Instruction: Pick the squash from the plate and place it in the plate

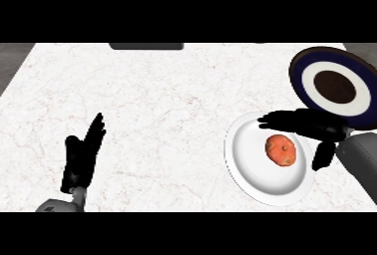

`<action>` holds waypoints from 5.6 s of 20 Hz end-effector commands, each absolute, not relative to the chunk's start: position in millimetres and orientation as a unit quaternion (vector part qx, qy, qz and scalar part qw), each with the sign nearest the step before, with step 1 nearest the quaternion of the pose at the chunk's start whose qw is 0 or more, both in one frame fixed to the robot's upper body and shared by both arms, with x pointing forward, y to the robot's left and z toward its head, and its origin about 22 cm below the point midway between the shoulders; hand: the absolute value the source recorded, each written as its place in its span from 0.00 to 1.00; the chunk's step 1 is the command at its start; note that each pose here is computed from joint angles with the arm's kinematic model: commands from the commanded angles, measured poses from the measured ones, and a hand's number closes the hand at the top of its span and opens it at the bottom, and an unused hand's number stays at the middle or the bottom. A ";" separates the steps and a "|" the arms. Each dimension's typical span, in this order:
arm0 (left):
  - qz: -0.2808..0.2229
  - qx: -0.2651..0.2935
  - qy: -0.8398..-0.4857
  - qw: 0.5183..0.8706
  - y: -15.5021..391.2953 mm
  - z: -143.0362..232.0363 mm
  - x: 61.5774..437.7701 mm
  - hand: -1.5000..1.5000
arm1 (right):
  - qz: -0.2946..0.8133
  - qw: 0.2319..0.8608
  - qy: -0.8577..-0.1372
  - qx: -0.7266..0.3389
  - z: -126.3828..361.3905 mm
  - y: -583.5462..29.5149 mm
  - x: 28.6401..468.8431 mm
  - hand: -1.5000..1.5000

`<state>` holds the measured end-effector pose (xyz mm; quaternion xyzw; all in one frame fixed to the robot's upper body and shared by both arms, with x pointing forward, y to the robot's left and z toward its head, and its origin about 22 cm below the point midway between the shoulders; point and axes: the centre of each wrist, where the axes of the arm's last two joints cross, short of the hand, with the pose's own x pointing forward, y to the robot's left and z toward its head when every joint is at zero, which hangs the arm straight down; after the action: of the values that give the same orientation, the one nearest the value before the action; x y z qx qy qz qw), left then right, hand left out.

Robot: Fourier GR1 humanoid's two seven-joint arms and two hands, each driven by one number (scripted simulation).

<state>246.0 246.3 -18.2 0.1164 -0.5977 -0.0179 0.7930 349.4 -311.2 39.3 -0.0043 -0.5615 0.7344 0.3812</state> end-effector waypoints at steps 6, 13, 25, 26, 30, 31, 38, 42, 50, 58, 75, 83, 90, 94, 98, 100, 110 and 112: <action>-0.021 0.108 -0.596 0.795 255.7 -23.7 261.4 0.50 | 0.733 0.392 -0.555 0.033 26.7 -311.2 362.1 0.00; -0.025 0.110 -0.606 0.788 250.4 -2.9 249.6 0.50 | 0.752 0.379 -0.539 0.026 -5.5 -296.8 337.5 1.00; -0.016 0.113 -0.597 0.794 253.8 -7.2 261.6 0.50 | 0.706 0.333 -0.625 -0.031 14.6 -310.0 363.3 1.00; -0.017 0.113 -0.596 0.795 252.5 -0.4 251.1 0.50 | 0.685 0.341 -0.641 -0.056 1.7 -292.7 355.5 1.00; -0.015 0.115 -0.594 0.796 244.8 -29.9 239.6 0.50 | 0.638 0.374 -0.649 -0.179 9.0 -314.9 352.3 1.00; -0.012 0.113 -0.598 0.793 247.2 -17.3 247.7 0.50 | 0.629 0.376 -0.649 -0.203 4.9 -324.0 344.7 1.00; -0.006 0.129 -0.598 0.791 240.8 -10.6 254.0 0.50 | 0.545 0.333 -0.718 -0.278 35.1 -338.1 320.0 1.00; -0.005 0.121 -0.589 0.799 267.5 -7.3 237.9 0.50 | 0.441 0.321 -0.778 -0.311 81.6 -361.1 323.7 1.00; -0.009 0.117 -0.601 0.790 239.8 -14.2 240.0 0.50 | 0.356 0.371 -0.769 -0.379 125.7 -403.9 319.0 1.00; -0.022 0.111 -0.599 0.793 252.5 -16.3 245.2 0.50 | 0.344 0.403 -0.748 -0.399 114.1 -413.8 358.7 1.00; -0.041 0.097 -0.608 0.787 239.3 8.4 259.3 0.50 | 0.478 0.539 -0.588 -0.369 94.5 -462.7 370.9 1.00; -0.035 0.096 -0.600 0.794 240.9 -3.3 254.4 0.50 | 0.483 0.521 -0.647 -0.278 100.9 -472.2 369.1 0.00; -0.030 0.104 -0.609 0.786 232.4 -13.5 257.9 0.50 | 0.300 0.507 -0.799 -0.122 101.0 -480.9 364.3 0.00; -0.027 0.105 -0.602 0.791 236.3 -12.0 254.5 0.50 | 0.242 0.533 -0.807 -0.078 109.9 -496.2 355.3 0.00; -0.025 0.087 -0.612 0.786 230.2 -9.7 260.5 0.50 | 0.243 0.543 -0.801 -0.062 113.7 -507.6 346.5 0.00; -0.032 0.090 -0.613 0.784 230.9 -1.4 263.0 0.50 | 0.246 0.546 -0.799 -0.055 118.2 -510.7 345.2 0.00; -0.029 0.100 -0.611 0.785 238.0 -5.5 262.4 0.50 | 0.249 0.534 -0.808 -0.033 82.5 -498.1 341.2 0.00; -0.029 0.089 -0.617 0.781 233.9 0.7 262.6 0.50 | 0.249 0.535 -0.805 -0.058 95.7 -505.5 340.2 0.00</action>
<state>259.6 237.0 -5.6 0.0957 -0.6120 -0.0297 0.7845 346.5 -500.4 99.2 -0.1448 -0.7681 0.2517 0.5707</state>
